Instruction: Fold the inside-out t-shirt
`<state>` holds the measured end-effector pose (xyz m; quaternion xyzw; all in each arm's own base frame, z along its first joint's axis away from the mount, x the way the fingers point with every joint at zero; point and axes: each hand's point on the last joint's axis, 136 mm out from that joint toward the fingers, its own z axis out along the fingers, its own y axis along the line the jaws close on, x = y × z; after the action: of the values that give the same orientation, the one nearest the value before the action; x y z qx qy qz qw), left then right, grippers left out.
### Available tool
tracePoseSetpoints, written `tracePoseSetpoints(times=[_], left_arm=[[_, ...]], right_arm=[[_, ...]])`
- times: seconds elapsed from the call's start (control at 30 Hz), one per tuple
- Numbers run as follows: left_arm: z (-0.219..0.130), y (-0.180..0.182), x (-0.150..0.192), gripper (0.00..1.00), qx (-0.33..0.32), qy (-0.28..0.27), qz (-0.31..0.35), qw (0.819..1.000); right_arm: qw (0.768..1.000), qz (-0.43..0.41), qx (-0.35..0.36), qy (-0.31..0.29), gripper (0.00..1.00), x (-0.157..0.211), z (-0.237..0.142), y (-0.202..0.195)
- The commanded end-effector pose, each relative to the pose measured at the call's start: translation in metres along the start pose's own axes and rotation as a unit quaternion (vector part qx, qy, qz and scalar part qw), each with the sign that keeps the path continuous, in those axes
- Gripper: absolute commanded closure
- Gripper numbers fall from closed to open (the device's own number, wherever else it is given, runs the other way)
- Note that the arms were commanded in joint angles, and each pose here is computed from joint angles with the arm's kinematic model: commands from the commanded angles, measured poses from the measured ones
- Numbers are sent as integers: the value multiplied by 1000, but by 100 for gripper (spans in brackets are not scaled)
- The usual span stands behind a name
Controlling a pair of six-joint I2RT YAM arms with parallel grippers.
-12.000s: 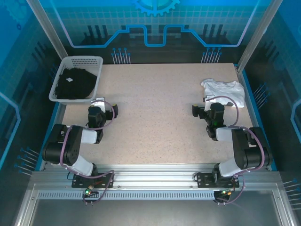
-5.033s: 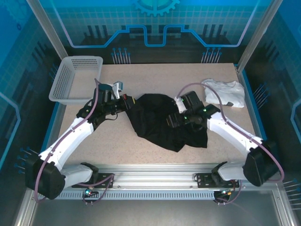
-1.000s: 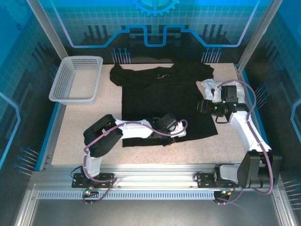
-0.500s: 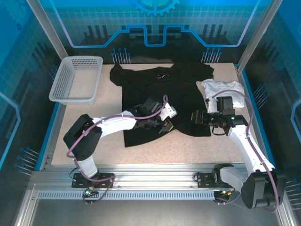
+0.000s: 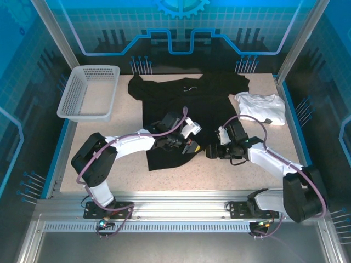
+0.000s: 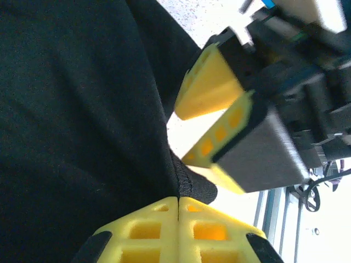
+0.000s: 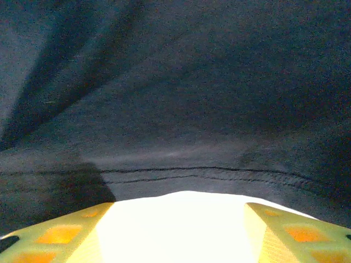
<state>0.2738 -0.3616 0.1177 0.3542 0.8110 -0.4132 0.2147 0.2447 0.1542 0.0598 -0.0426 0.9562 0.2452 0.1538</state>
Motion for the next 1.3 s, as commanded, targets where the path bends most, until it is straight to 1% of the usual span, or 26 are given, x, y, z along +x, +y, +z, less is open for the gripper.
tracePoseSetpoints(times=[0.0, 0.13, 0.23, 0.3, 0.43, 0.63, 0.77, 0.87, 1.03, 1.07, 1.13, 1.27], left_arm=[[-7, -10, -1, 100, 17, -6, 2, 1000], [-2, 2, 11, 96, -15, 19, 5, 1000], [5, 10, 27, 92, -41, 51, 13, 998], [9, 14, 35, 90, -47, 62, 12, 997], [13, 17, 41, 87, -51, 69, 9, 996], [14, 20, 45, 80, -57, 78, 16, 995], [15, 21, 52, 72, -69, 92, 28, 993], [19, 13, 60, 64, -82, 100, 62, 990], [26, 13, 74, 48, -147, 109, 131, 974], [28, 15, 76, 43, -166, 112, 145, 969], [32, 21, 80, 36, -203, 123, 176, 955], [39, 31, 75, 36, -260, 126, 210, 934]], right_arm=[[999, 20, 29, -18, 39, -5, 11, -13], [993, 50, 101, -25, 40, -9, 6, -38], [988, 62, 138, -20, 43, -10, 3, -49], [986, 67, 152, -9, 44, -8, 5, -53], [986, 71, 153, 3, 46, -4, 13, -53], [988, 58, 142, -6, 46, -11, 8, -45], [988, 54, 142, -6, 46, -12, 6, -44], [989, 53, 141, -4, 46, -11, 6, -44], [988, 55, 143, -11, 46, -15, -2, -48], [988, 56, 142, -14, 46, -16, -4, -50], [989, 61, 137, -17, 46, -18, -6, -51], [989, 68, 127, -20, 46, -19, -8, -52]])
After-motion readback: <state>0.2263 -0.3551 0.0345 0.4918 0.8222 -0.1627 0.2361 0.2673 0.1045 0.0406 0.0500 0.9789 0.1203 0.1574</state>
